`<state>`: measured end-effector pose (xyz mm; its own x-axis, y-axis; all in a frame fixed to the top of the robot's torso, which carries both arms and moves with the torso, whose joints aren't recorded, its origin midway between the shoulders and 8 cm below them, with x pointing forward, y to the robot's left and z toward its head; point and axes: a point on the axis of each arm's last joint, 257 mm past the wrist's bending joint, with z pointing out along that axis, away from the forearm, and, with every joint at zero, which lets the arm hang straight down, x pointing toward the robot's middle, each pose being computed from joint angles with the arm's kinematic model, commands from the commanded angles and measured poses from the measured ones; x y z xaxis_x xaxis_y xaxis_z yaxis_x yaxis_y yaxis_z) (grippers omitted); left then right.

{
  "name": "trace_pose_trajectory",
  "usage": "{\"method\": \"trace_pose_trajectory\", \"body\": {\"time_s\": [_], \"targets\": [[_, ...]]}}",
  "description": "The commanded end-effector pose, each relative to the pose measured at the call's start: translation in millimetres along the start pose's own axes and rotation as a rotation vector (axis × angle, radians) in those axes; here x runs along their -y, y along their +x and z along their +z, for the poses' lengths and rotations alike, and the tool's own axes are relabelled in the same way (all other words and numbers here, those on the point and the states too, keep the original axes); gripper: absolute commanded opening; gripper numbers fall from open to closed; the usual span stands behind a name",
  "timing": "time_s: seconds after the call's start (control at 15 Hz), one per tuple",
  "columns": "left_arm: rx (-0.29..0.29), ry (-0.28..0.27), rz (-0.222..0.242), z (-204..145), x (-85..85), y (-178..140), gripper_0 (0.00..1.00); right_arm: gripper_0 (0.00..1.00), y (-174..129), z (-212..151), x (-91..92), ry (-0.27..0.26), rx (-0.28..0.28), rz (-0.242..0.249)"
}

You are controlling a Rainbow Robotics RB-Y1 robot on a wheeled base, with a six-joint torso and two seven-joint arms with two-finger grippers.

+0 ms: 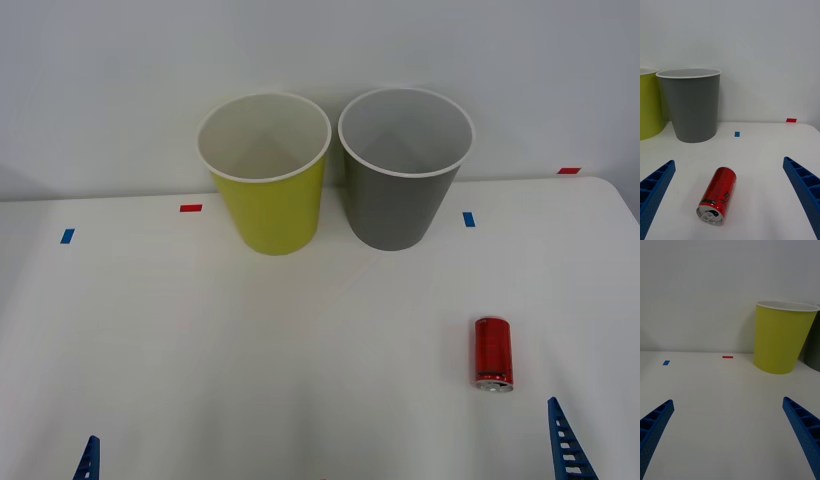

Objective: Put cans in the gray bin and PET bottles in the light green bin.

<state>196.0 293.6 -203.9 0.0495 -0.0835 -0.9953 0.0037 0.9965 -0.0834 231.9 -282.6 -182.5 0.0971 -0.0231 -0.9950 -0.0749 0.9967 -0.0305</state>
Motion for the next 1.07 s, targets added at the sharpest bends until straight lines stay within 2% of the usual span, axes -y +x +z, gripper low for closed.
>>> {"method": "trace_pose_trajectory", "body": {"time_s": [0.07,1.07], "targets": [[0.0,0.0,0.0,0.0,0.0,0.0,1.0,1.0,0.0,0.0,0.0,0.0,0.0,0.0],[0.0,0.0,0.0,0.0,0.0,0.0,1.0,1.0,0.0,0.0,0.0,0.0,0.0,0.0]]}}
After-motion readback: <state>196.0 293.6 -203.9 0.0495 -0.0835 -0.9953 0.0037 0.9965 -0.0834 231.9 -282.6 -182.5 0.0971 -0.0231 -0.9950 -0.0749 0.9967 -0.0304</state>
